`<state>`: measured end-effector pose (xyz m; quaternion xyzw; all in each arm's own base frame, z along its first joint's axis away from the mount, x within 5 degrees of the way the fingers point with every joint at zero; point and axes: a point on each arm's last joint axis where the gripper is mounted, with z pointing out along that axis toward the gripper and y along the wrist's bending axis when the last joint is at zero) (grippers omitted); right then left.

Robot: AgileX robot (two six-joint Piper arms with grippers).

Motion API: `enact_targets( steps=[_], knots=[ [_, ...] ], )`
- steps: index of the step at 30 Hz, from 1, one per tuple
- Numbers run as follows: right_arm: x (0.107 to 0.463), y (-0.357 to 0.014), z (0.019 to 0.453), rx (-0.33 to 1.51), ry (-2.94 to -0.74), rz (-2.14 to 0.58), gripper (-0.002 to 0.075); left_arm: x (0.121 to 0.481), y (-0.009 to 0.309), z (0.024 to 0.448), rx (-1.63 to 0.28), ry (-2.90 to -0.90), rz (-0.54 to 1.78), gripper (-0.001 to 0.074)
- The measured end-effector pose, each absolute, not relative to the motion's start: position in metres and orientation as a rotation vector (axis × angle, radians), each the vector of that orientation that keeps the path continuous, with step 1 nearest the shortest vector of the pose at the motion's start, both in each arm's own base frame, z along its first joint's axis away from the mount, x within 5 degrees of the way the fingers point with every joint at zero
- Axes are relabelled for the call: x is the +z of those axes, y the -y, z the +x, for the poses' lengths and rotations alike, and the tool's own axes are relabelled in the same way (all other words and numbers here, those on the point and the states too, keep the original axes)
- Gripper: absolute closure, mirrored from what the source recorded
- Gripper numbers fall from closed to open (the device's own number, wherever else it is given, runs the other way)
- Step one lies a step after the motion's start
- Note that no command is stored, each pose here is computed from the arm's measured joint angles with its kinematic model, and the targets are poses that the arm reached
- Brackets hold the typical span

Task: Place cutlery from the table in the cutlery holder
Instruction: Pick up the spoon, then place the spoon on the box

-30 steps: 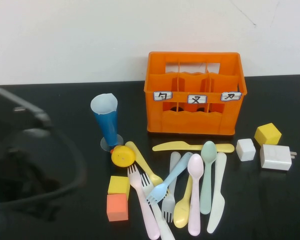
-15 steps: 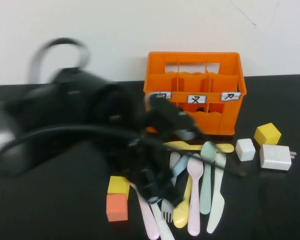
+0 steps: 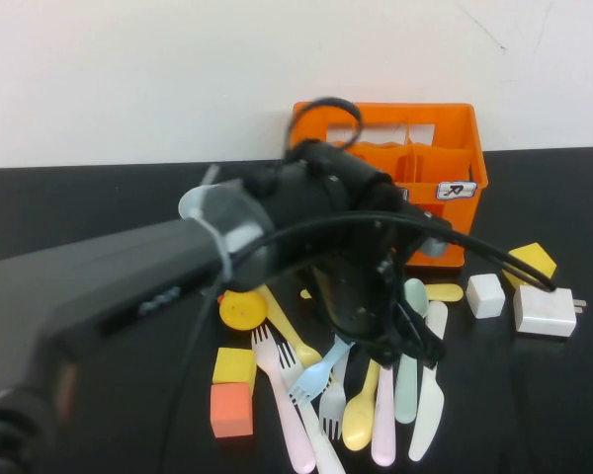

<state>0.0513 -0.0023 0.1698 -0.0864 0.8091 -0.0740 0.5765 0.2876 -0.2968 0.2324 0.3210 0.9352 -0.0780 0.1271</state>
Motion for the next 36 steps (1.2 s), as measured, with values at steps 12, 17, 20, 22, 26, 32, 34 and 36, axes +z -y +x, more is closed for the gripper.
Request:
enact_targets(
  steps=[12,17,20,22,26,32,34,36],
  knots=[
    [0.170,0.002,0.051,-0.173,-1.894,-0.202,0.0729,0.199,0.315,0.295,-0.195,-2.776,0.896,0.0366],
    [0.170,0.002,0.051,-0.173,-1.894,-0.202,0.0729,0.194,0.316,0.296,-0.195,-2.776,0.872,0.0423],
    [0.170,0.002,0.051,-0.173,-1.894,-0.202,0.0729,0.195,0.317,0.297,-0.199,-2.776,0.861,0.0541],
    [0.170,0.002,0.051,-0.173,-1.894,-0.202,0.0729,0.195,0.317,0.297,-0.196,-2.773,0.861,0.0622],
    [0.170,0.002,0.051,-0.173,-1.894,-0.202,0.0729,0.201,0.317,0.297,-0.210,-2.755,0.854,0.0696],
    [0.170,0.002,0.051,-0.173,-1.894,-0.202,0.0729,0.220,0.315,0.296,-0.231,-2.697,0.846,0.0706],
    [0.170,0.002,0.051,-0.173,-1.894,-0.202,0.0729,0.231,0.313,0.295,-0.244,-2.667,0.840,0.0706],
    [0.170,0.002,0.051,-0.173,-1.894,-0.202,0.0729,0.241,0.310,0.293,-0.261,-2.640,0.838,0.0706]
  ],
)
